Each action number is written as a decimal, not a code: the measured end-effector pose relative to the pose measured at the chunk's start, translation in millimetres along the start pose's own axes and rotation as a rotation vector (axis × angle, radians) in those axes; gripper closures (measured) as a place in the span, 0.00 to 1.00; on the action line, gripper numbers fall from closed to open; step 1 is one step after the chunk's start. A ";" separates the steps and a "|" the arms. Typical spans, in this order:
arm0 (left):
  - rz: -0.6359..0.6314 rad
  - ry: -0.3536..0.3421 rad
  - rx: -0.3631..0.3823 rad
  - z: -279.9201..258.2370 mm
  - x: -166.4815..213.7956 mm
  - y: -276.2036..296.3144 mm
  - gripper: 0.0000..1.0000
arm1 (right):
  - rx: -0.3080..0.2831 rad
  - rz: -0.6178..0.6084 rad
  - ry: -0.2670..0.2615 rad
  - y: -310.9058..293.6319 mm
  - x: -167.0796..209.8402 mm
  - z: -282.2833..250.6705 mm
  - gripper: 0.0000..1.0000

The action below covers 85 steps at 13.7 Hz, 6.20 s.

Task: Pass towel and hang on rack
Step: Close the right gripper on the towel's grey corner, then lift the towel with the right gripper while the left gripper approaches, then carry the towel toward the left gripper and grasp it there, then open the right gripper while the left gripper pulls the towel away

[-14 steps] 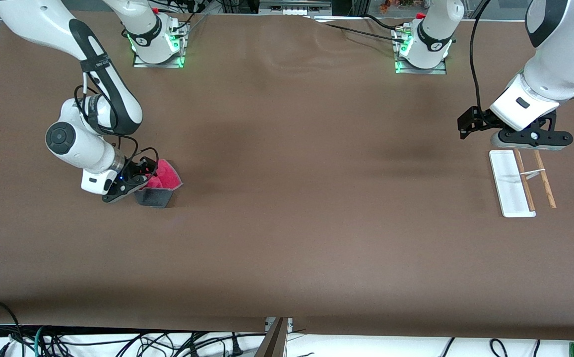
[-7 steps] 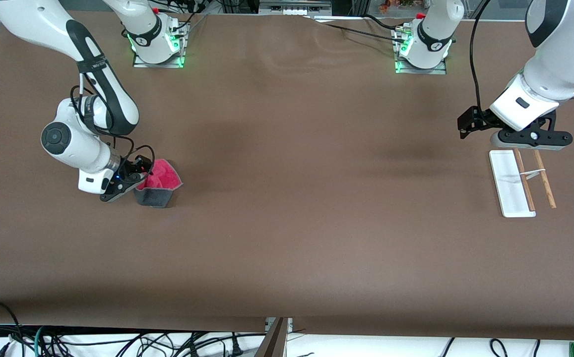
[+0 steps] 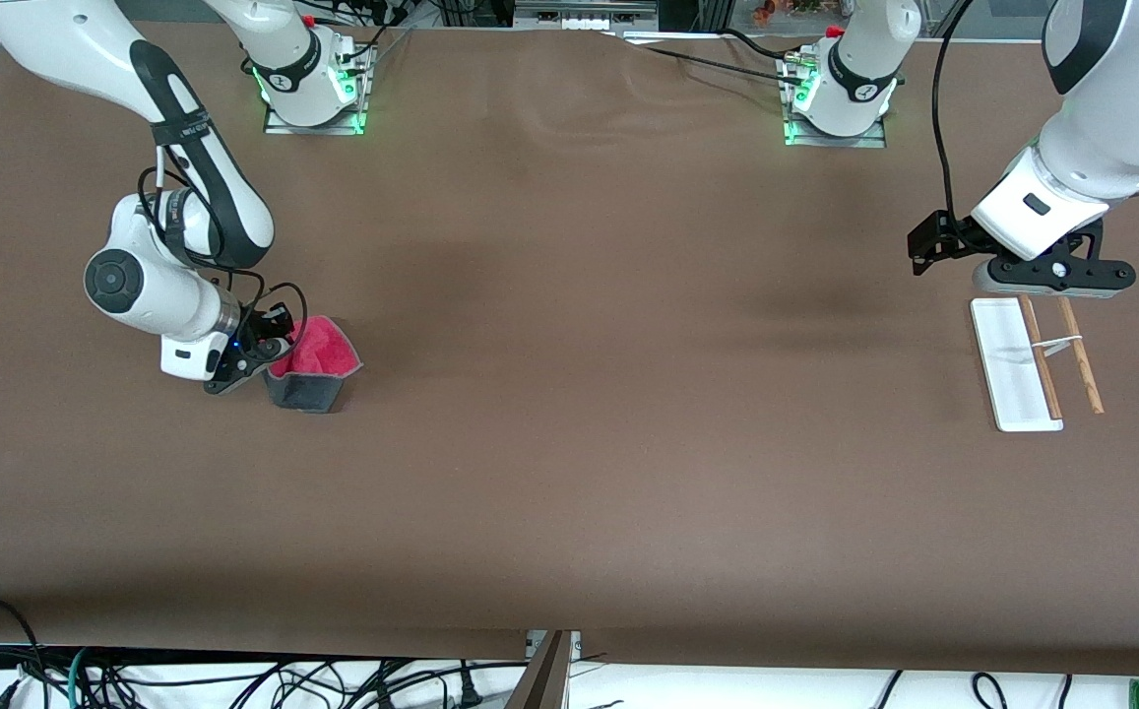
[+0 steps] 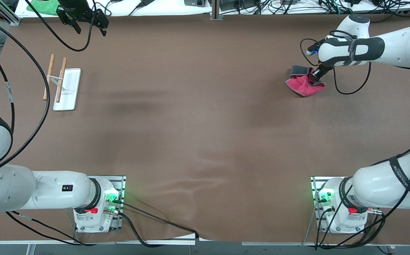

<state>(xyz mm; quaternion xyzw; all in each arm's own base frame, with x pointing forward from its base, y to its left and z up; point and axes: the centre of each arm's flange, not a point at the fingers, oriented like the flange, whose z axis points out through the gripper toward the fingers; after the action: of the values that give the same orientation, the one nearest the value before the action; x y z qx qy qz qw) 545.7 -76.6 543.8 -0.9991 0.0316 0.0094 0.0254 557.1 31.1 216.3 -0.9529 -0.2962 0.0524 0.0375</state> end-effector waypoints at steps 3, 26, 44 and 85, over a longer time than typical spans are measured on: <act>0.000 0.000 0.000 0.0 0.0 0.0 0.00 | -0.008 -0.003 0.012 0.1 3.6 -9.8 0.98; 0.171 0.005 -0.533 18.7 23.1 -32.4 0.00 | 0.006 -0.491 0.407 -351.1 172.6 -252.2 0.98; 0.945 0.489 -1.340 242.8 75.8 62.0 0.00 | 0.212 -0.241 0.548 -479.4 226.5 -245.1 0.98; 0.949 0.641 -1.724 358.4 -8.8 92.2 0.97 | 0.161 -0.324 0.597 -513.5 235.6 -246.0 0.51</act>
<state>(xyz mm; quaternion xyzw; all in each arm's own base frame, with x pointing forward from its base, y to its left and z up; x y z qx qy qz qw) 524.9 -149.5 181.5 -0.5187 0.4101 -0.2284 -0.7146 492.2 577.0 494.7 -0.8609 -0.4143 -0.2121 0.2054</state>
